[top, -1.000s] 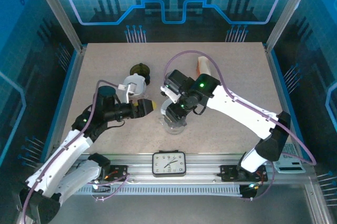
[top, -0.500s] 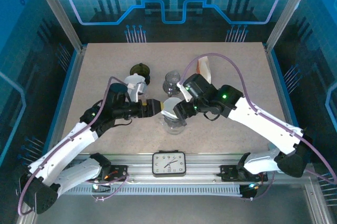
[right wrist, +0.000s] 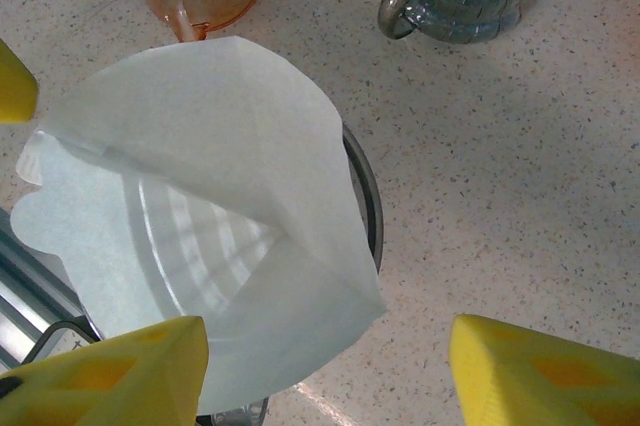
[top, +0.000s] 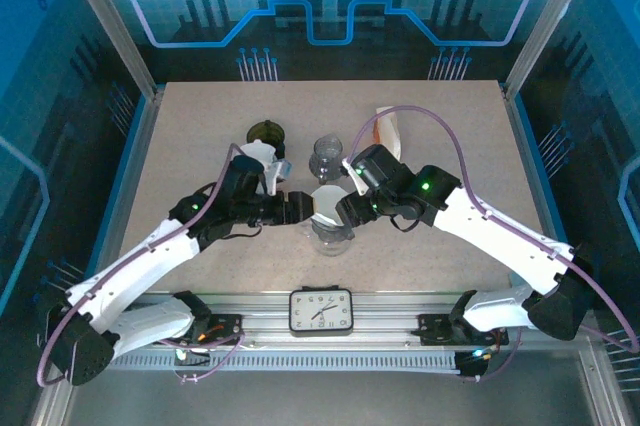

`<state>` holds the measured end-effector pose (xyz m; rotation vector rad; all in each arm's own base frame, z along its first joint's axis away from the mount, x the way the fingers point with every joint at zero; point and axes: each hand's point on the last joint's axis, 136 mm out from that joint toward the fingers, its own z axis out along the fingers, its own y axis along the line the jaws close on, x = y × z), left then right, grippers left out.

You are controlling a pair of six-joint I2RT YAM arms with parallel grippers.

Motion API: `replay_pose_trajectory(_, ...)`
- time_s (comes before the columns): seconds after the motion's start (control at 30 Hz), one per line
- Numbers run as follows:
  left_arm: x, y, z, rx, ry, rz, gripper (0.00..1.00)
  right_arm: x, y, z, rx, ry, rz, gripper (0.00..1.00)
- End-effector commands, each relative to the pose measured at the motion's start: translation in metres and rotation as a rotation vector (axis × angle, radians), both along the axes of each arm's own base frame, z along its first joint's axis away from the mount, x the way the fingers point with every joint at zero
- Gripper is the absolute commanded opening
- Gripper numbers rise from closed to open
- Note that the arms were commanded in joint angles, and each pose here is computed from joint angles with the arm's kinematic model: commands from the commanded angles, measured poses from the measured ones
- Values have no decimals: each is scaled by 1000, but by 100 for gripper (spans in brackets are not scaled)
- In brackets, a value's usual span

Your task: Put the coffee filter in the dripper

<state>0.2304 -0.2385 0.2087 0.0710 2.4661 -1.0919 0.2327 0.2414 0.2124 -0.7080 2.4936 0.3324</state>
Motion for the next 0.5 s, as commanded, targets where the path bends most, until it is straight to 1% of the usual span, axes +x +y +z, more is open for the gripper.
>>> replay_pose_trajectory(0.0,-2,-5,3,34,-17,-34,57,6,-6,-2,-23,-23,-22,66)
replay_pose_trajectory(0.1,-4,-5,-3,62,0,-48,50,7,-7,-1,-33,-27,-24,66)
replay_pose_trajectory(0.17,-6,-5,-5,63,7,-57,47,8,-7,-2,-41,-27,-20,66)
replay_pose_trajectory(0.3,-10,-7,-4,48,12,-73,46,11,-4,-2,-46,-28,-18,66)
replay_pose_trajectory(0.47,-11,-7,-4,43,12,-71,46,19,0,-3,-66,-31,-12,68)
